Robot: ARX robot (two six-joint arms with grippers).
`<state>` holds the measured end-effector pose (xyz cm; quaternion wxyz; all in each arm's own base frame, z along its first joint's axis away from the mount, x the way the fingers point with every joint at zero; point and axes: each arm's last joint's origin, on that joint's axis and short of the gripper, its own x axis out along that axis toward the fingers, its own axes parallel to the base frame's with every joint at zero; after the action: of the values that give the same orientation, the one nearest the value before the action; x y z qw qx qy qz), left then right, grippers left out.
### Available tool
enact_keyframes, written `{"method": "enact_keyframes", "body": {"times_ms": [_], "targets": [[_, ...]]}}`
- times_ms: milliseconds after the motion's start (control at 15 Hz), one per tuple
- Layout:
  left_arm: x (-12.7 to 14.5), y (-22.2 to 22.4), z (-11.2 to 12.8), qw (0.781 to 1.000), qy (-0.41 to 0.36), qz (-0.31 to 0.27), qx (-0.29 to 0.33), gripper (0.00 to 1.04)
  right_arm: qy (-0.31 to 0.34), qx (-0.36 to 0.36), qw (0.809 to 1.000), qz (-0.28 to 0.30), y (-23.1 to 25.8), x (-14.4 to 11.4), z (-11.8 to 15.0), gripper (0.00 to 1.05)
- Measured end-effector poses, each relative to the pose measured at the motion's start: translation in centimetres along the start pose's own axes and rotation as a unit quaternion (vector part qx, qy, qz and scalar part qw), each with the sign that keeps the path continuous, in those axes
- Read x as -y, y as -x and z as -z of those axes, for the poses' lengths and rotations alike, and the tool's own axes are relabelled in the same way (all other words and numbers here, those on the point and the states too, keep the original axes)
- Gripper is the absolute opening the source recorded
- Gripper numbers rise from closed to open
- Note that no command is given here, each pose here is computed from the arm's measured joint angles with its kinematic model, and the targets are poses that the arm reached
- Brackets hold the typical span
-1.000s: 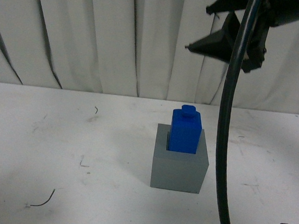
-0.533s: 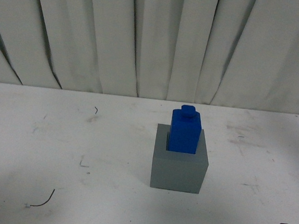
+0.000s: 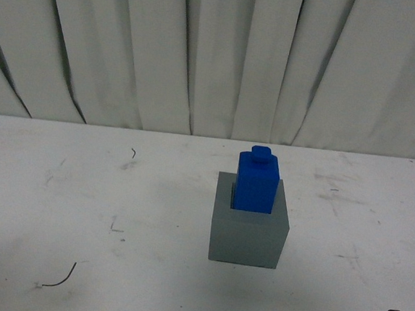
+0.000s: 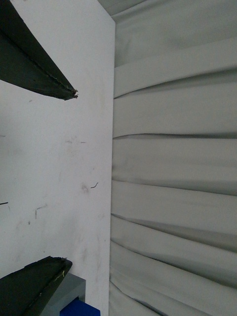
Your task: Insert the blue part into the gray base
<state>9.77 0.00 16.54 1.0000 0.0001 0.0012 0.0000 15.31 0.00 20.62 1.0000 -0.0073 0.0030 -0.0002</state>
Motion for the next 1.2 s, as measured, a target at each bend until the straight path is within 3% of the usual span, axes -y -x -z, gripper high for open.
{"method": "enact_keyframes", "body": {"times_ms": [467,1200], "targets": [[0.0,0.0,0.0,1.0,0.0,0.0,0.0,0.98,0.0,0.0,1.0,0.0,2.2,0.0,2.3,0.02],[0.0,0.0,0.0,1.0,0.0,0.0,0.0,0.98,0.0,0.01,1.0,0.0,4.2,-0.1,3.6,0.02]]}}
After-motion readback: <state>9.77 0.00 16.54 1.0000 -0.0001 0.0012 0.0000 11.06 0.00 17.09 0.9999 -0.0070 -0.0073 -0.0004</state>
